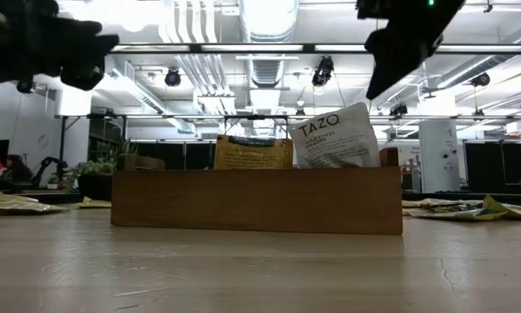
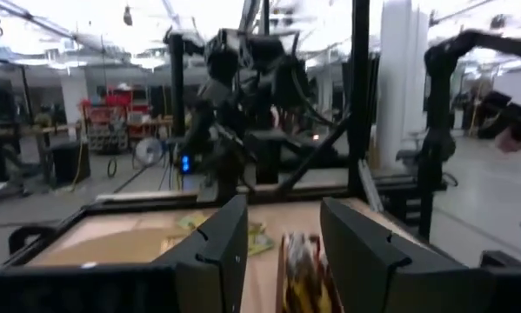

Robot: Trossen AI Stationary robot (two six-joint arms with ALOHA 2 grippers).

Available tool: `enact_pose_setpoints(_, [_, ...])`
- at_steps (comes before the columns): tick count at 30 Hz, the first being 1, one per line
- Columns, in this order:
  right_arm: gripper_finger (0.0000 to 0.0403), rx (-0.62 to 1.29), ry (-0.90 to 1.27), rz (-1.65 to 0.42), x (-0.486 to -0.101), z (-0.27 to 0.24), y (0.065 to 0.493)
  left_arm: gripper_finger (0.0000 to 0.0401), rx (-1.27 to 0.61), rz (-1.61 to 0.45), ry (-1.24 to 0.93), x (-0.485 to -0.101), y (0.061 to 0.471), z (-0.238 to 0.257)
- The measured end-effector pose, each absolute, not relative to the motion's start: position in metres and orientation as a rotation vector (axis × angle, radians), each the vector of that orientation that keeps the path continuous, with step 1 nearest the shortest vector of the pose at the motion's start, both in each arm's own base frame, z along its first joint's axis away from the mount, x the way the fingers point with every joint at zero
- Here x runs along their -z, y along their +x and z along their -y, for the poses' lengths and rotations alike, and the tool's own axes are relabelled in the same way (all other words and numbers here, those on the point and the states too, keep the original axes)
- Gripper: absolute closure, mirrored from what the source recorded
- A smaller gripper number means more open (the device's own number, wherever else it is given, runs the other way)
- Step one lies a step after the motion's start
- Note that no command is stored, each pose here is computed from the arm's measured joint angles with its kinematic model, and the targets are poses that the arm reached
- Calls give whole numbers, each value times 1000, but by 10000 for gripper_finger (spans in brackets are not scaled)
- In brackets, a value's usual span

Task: Pick & Place Tea
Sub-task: Put the orange tea bag into the middle section of the wooden organizer

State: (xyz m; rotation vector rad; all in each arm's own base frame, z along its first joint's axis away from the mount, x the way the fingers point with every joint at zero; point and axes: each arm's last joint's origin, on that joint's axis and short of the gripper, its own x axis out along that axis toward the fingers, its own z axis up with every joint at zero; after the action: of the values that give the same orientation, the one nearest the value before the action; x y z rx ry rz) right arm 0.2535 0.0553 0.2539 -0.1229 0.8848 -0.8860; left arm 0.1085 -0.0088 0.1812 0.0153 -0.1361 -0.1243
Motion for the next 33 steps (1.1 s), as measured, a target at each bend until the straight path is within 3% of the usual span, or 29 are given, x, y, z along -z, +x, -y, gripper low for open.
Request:
enact_pose_setpoints(21, [179,1073,33,-865,-218,-5,214,262,106,-73,42,-161,109,8])
enact_pose_setpoints(33, [179,697,382,-708,-187,29,202,262,101,-90,-82,-160,109,8])
